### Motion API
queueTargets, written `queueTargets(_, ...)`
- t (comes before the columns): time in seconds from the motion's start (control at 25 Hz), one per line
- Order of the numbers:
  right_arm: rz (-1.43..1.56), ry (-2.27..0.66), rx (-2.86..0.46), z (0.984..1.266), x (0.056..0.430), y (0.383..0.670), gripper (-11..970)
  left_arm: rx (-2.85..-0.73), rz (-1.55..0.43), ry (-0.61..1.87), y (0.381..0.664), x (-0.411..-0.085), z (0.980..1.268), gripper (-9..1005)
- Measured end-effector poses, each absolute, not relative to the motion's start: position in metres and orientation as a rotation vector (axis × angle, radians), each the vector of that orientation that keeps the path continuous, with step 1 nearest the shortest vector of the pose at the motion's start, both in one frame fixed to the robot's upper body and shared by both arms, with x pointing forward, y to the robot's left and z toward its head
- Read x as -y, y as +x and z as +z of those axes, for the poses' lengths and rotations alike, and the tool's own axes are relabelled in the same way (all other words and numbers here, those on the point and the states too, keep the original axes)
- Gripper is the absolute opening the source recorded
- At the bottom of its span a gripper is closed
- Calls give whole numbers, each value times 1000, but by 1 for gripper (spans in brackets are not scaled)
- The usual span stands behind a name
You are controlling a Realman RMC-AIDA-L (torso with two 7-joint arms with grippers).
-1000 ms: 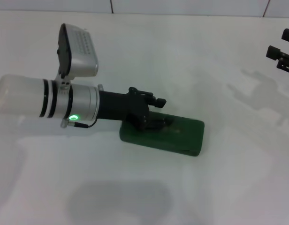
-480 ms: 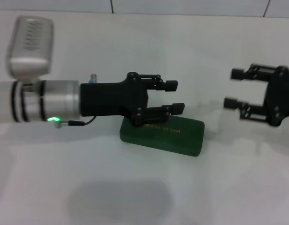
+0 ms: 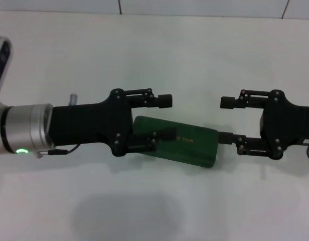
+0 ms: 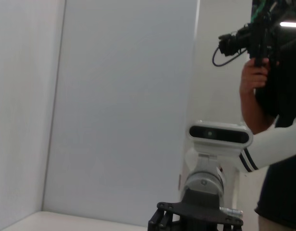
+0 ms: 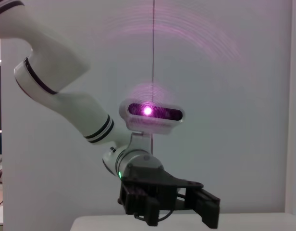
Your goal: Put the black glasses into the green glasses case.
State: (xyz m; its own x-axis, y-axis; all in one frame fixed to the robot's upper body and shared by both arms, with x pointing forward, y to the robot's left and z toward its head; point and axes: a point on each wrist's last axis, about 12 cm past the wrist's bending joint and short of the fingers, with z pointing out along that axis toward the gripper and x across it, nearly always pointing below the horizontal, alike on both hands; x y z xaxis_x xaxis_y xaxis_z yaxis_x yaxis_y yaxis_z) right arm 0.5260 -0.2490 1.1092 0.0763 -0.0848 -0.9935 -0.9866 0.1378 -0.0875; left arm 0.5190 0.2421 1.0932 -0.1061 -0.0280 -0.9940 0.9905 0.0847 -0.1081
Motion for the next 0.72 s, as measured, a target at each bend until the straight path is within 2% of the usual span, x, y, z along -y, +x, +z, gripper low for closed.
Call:
queueTargets(0.28, 969, -1220, -1240, 1110, 245, 530, 694, -1321, -1235, 1047, 515, -247, 1091, 679)
queueTargets(0.48, 955, -1223, -1234, 1107, 246, 528, 777, -1311, -1230, 1048, 514, -245, 1090, 713)
queueTargets(0.68, 937, -1226, -1231, 1106, 247, 528, 860, -1299, -1220, 1032, 515, -245, 1091, 851)
queueTargets(0.72, 935, -1225, -1230, 1106, 247, 528, 877, -1296, -1218, 1027, 515, -245, 1092, 851)
